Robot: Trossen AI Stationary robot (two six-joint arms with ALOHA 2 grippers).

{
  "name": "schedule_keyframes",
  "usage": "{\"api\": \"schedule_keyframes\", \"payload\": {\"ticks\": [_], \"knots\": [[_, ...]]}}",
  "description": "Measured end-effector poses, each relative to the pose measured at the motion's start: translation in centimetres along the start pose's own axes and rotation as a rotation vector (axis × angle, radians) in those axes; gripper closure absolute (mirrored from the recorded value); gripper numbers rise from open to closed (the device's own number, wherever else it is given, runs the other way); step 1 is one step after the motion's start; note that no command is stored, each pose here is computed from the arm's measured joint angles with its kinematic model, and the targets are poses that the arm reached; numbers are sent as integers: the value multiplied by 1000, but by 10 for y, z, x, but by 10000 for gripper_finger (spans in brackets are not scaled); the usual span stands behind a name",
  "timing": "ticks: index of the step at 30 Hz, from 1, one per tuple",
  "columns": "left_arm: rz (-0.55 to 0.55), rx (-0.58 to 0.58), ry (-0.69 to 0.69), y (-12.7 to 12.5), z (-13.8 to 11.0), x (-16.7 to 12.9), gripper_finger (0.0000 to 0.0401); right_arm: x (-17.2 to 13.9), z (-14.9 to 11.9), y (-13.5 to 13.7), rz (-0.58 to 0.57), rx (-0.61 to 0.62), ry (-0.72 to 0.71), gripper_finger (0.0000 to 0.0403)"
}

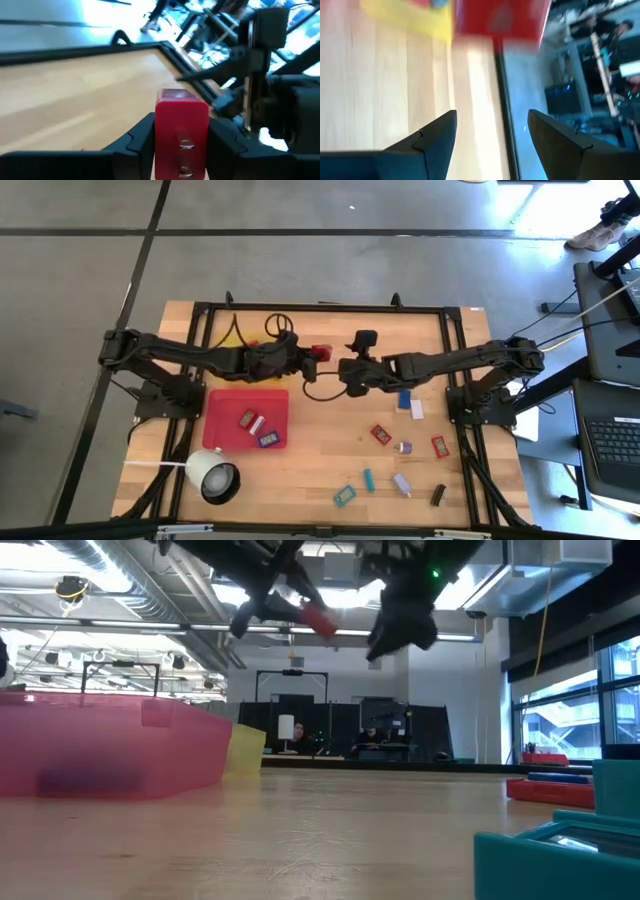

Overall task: Pick & Place Office items
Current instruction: Put the red charger adapter into the yellow bin

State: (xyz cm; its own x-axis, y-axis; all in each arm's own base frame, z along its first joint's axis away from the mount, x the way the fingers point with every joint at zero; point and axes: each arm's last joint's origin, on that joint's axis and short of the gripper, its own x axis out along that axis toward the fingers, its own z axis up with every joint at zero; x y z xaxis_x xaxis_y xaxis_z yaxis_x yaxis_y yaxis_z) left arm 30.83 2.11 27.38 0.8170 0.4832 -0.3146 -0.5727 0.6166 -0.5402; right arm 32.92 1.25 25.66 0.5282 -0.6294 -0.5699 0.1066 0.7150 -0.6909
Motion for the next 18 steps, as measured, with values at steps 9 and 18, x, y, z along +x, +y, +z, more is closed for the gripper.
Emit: {"api": "schedule_keyframes", "payload": {"ticks": [9, 18], "knots": [[332, 62, 85, 44, 20, -24, 275, 3, -20, -2, 28, 65, 159, 156], [641, 61, 305, 86, 9, -28, 273, 3, -20, 2, 156, 113, 147, 156]]}}
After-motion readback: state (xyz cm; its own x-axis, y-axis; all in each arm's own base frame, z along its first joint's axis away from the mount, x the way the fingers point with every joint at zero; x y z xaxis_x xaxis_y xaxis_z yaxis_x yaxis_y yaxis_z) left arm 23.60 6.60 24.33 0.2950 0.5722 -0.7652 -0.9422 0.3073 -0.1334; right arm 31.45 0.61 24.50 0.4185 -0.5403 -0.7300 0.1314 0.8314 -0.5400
